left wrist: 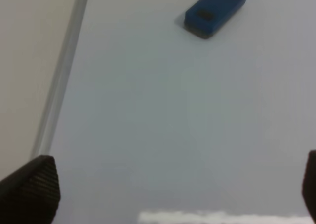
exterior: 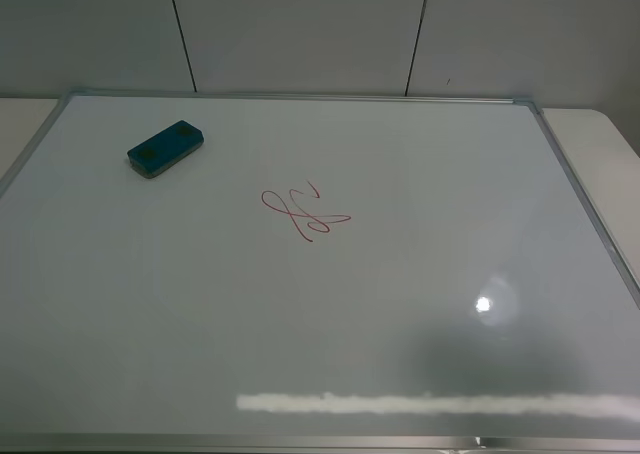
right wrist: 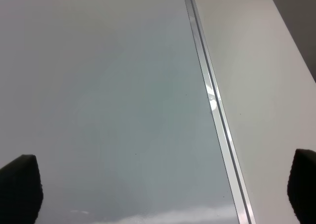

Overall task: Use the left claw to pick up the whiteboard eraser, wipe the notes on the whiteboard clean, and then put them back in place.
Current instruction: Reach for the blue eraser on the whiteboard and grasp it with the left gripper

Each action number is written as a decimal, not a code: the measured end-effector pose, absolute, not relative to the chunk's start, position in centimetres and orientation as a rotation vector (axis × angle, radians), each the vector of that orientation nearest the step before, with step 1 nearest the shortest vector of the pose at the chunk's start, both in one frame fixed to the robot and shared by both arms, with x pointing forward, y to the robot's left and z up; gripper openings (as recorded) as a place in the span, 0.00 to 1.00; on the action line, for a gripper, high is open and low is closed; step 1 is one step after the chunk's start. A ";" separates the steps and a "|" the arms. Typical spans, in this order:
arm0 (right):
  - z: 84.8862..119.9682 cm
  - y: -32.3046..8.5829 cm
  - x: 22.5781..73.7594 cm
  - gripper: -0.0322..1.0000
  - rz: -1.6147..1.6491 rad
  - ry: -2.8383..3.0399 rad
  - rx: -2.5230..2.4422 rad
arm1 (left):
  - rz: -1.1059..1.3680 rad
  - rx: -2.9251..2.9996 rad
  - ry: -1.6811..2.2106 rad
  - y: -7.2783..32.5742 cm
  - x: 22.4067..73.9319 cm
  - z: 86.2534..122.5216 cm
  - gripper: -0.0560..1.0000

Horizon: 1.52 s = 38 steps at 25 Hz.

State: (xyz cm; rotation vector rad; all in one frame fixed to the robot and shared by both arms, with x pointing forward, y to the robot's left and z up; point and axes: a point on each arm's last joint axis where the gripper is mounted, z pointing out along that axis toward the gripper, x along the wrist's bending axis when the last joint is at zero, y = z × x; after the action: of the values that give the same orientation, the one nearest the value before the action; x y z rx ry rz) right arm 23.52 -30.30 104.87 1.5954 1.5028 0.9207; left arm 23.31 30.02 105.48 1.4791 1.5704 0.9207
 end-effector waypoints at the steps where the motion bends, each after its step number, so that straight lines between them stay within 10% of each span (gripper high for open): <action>1: 104.9 -30.3 23.5 0.99 0.921 1.503 1.595 | 0.921 1.479 1.570 30.0 23.3 105.5 0.99; 38: 104.9 -30.3 23.5 0.99 0.921 1.503 1.595 | 0.921 1.479 1.570 30.0 23.3 105.5 0.99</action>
State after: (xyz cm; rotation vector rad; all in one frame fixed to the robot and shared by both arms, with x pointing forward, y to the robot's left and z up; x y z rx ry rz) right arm 23.52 -30.30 104.87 1.5954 1.5028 0.9207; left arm 23.31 30.02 105.48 1.4791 1.5704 0.9207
